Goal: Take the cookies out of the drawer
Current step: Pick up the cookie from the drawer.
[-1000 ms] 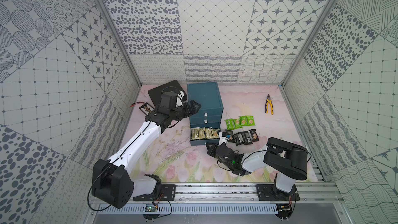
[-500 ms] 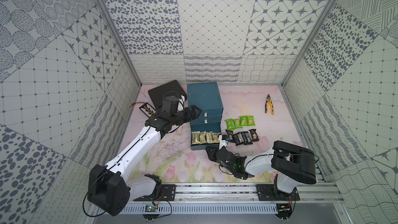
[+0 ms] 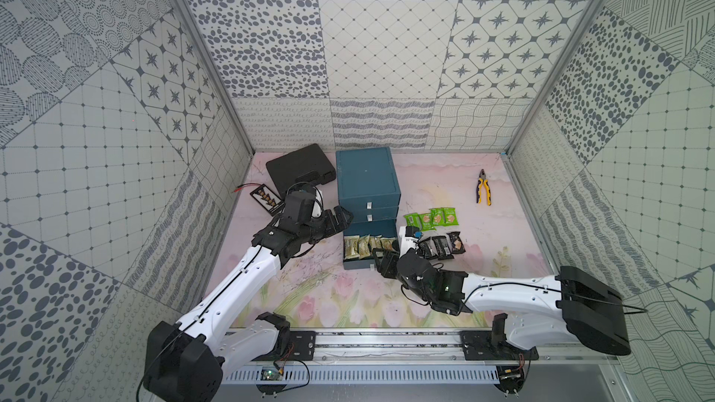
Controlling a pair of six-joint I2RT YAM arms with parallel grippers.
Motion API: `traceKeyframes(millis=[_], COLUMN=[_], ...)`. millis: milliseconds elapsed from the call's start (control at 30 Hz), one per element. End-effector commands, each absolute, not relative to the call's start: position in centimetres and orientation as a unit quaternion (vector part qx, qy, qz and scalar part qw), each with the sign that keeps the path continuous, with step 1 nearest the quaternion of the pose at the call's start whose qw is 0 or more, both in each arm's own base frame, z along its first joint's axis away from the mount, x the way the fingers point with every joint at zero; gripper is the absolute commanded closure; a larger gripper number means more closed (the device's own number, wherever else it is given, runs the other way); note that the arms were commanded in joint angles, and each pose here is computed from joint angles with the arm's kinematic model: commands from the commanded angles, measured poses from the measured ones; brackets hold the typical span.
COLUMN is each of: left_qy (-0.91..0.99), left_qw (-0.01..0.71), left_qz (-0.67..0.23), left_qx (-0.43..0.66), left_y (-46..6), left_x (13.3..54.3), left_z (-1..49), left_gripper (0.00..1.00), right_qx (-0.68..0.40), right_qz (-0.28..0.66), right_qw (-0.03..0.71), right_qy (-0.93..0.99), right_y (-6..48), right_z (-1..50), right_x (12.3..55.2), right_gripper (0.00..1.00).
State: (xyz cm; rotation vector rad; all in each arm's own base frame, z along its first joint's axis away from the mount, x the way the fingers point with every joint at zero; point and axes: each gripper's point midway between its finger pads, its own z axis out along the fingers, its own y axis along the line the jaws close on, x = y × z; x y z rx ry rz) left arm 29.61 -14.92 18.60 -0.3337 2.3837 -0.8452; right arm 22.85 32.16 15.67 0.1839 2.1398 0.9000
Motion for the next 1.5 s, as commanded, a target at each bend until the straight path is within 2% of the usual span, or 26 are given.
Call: traceKeyframes(millis=[0, 200, 500, 833, 1067, 1467], left_qy=[0.898, 0.897, 0.897, 0.898, 0.895, 0.895], left_qw=[0.280, 0.278, 0.253, 0.248, 0.252, 0.253], left_qz=[-0.311, -0.313, -0.330, -0.332, -0.338, -0.340], left_qx=[-0.138, -0.141, -0.153, -0.151, -0.144, -0.140], left_y=[-13.8, -13.3, -13.5, -13.7, -13.9, -14.0], left_x=[28.0, 26.7, 25.8, 26.0, 26.1, 26.1], left_z=[17.1, 16.3, 14.5, 14.2, 15.2, 15.2], left_gripper=[0.01, 0.01, 0.01, 0.01, 0.01, 0.01], right_qx=[0.017, 0.013, 0.005, -0.009, -0.010, -0.014], right_qz=[0.294, 0.297, 0.283, 0.275, 0.271, 0.267], right_qw=[0.373, 0.332, 0.289, 0.273, 0.267, 0.265], right_qy=[0.880, 0.895, 0.914, 0.922, 0.925, 0.926], right_y=[31.1, 32.2, 34.1, 35.9, 36.7, 37.7], right_z=[15.3, 14.0, 10.6, 9.0, 7.7, 7.0], right_x=[23.9, 25.9, 26.1, 26.7, 27.2, 27.8], right_gripper=[0.53, 0.60, 0.61, 0.51, 0.48, 0.48])
